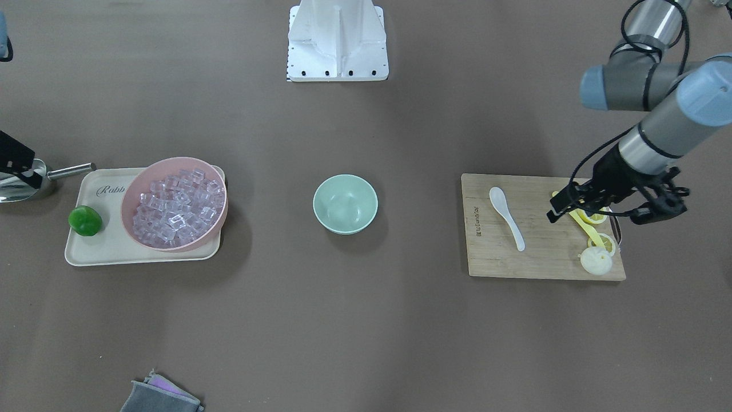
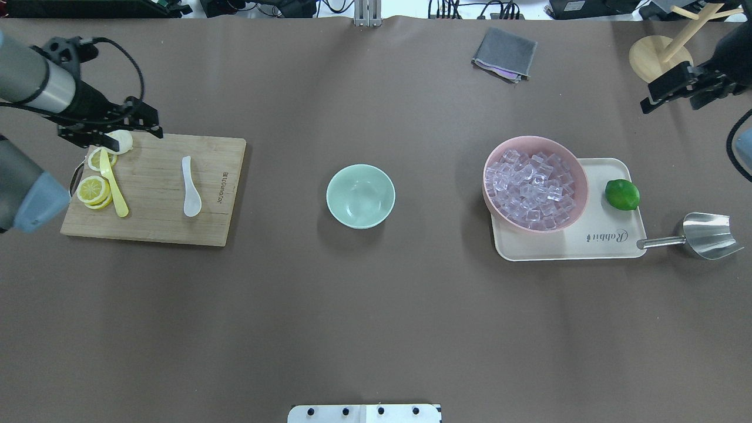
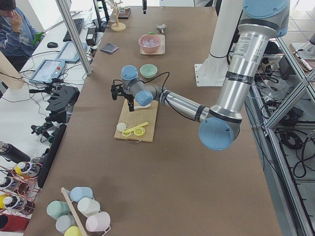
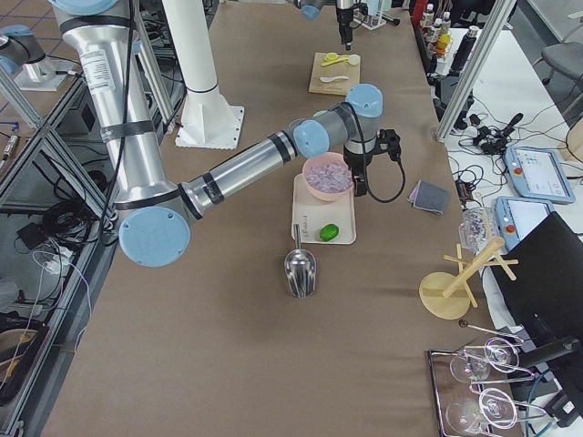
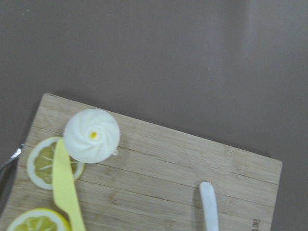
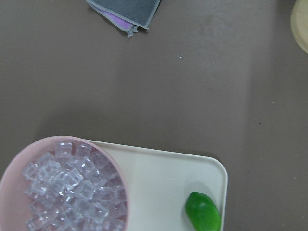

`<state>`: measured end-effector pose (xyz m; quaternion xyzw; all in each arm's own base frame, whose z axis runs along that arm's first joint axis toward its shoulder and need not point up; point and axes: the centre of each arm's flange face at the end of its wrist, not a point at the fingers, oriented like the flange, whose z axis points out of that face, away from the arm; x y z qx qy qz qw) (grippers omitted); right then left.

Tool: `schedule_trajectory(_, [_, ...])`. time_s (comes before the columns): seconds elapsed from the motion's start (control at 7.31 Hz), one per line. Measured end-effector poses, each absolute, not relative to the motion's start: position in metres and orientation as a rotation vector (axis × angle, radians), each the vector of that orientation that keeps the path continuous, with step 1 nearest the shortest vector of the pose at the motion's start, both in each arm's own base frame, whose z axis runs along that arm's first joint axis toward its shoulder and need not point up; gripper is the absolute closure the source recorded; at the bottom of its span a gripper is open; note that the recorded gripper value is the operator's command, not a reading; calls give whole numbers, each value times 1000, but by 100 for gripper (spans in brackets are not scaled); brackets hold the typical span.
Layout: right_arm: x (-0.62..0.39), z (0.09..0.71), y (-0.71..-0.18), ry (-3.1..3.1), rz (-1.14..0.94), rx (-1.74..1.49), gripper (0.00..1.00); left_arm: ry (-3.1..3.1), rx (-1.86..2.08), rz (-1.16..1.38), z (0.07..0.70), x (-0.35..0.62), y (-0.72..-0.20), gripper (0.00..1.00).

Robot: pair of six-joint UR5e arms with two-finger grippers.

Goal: Put spoon and ice into bowl

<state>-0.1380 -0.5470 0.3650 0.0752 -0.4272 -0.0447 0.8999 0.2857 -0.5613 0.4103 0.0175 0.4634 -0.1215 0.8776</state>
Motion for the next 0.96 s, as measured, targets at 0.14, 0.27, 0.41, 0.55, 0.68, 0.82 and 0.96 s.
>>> schedule_trajectory(0.14, [-164,349,-547,-889,-89,145,0,949,30,-242,399,315,-557,38])
schedule_trajectory(0.27, [-193,336,-544,-883,-96,138,0,933,22,-233,399,335,-553,45])
schedule_trajectory(0.41, [-216,327,-541,-874,-105,135,0,921,12,-225,403,347,-550,45])
schedule_trajectory(0.55, [-234,321,-538,-869,-119,137,0,907,5,-219,409,356,-547,46])
schedule_trajectory(0.68, [-249,314,-536,-868,-135,138,0,888,3,-214,417,366,-544,51])
schedule_trajectory(0.82, [-260,310,-533,-870,-142,131,0,873,3,-206,422,375,-541,53])
schedule_trajectory(0.96, [-268,307,-530,-873,-141,123,0,864,1,-201,427,380,-539,54])
